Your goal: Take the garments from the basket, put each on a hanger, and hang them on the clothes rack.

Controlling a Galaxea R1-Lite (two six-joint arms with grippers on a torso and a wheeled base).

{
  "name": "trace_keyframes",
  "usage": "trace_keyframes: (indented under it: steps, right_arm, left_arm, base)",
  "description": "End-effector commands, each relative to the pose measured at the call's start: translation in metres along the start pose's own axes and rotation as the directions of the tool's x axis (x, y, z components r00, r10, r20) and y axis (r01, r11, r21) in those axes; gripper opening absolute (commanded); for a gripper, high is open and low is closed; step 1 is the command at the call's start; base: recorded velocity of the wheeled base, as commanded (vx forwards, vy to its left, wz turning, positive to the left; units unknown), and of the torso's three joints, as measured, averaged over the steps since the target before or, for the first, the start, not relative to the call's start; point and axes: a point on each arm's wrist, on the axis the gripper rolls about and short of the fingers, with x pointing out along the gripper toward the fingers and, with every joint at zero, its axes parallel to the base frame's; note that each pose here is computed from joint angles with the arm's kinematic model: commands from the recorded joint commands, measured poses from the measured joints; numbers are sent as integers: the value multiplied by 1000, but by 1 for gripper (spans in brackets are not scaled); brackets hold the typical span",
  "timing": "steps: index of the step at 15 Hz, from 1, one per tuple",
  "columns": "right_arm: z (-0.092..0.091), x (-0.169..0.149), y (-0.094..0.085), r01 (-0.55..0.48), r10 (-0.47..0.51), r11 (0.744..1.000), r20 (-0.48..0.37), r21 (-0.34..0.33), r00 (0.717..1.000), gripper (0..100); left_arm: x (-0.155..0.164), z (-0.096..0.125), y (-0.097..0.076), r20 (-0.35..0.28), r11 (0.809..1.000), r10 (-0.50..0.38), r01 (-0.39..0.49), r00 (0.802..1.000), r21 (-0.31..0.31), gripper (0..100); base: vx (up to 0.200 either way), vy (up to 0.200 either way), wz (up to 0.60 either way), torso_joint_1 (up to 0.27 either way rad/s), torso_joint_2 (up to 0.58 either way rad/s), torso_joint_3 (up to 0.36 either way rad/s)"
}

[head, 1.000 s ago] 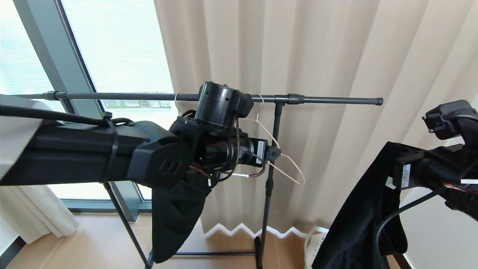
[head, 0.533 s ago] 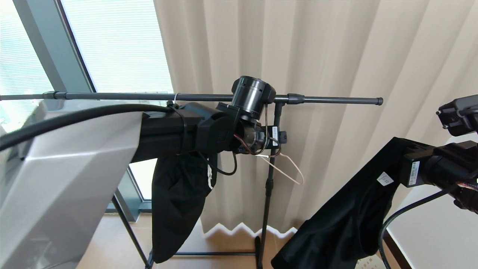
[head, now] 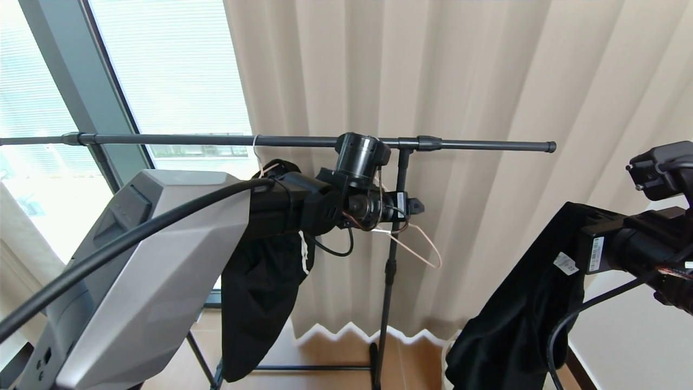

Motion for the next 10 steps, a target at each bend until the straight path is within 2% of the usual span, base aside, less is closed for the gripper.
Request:
trace_keyframes:
  steps: [1, 3, 8, 10]
  right_arm:
    - [-2, 3, 2, -4, 4, 1000, -13, -5, 1000, 0]
    - [-3, 4, 3, -6, 6, 1000, -16, -6, 1000, 0]
    - [-6, 7, 4, -8, 7, 1000, -31, -13, 999, 0]
    - [-5, 6, 4, -7, 7, 1000, -26, -9, 1000, 0]
  left_arm:
    - [16, -9, 12, -3, 1000, -4, 4, 1000, 8, 100]
    - [29, -16, 23, -1, 1000, 5, -5, 1000, 24, 100]
    - [34, -21, 24, -11, 999, 21, -20, 1000, 42, 100]
    - [31, -19, 25, 4, 997, 61, -61, 998, 43, 100]
  base:
    - [0, 0, 0, 0, 0, 0]
    - [0, 0, 0, 0, 0, 0]
    - [0, 0, 0, 0, 0, 0]
    - [0, 0, 0, 0, 0, 0]
